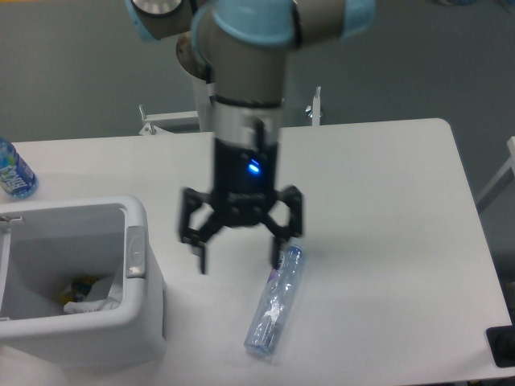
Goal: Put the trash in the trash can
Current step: 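Move the open gripper over the clear plastic bottle and lower it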
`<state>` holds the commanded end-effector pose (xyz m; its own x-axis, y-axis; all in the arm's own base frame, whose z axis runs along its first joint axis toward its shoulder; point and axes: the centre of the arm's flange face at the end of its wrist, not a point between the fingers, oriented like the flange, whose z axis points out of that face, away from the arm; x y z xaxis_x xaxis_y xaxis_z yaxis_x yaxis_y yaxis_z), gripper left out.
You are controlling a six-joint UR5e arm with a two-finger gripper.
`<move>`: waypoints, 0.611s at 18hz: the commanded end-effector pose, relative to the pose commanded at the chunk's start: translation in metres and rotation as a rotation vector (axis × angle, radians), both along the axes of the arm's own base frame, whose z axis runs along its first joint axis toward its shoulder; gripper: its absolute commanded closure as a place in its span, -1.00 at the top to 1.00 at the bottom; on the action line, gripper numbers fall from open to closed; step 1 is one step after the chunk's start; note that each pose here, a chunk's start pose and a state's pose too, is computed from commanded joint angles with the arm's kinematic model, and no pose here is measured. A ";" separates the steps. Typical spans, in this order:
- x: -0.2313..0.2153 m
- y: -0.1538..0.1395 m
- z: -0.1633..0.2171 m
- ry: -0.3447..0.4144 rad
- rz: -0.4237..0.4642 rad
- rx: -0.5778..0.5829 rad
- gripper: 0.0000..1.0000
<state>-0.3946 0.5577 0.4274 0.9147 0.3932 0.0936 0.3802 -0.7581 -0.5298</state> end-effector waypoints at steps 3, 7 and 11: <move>-0.016 0.003 -0.037 0.035 -0.100 -0.068 1.00; -0.031 0.005 -0.099 0.027 -0.186 -0.156 1.00; -0.038 0.008 -0.152 0.011 -0.218 -0.243 1.00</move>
<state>-0.4322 0.5654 0.2757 0.9802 0.1977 0.0110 0.1904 -0.9257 -0.3269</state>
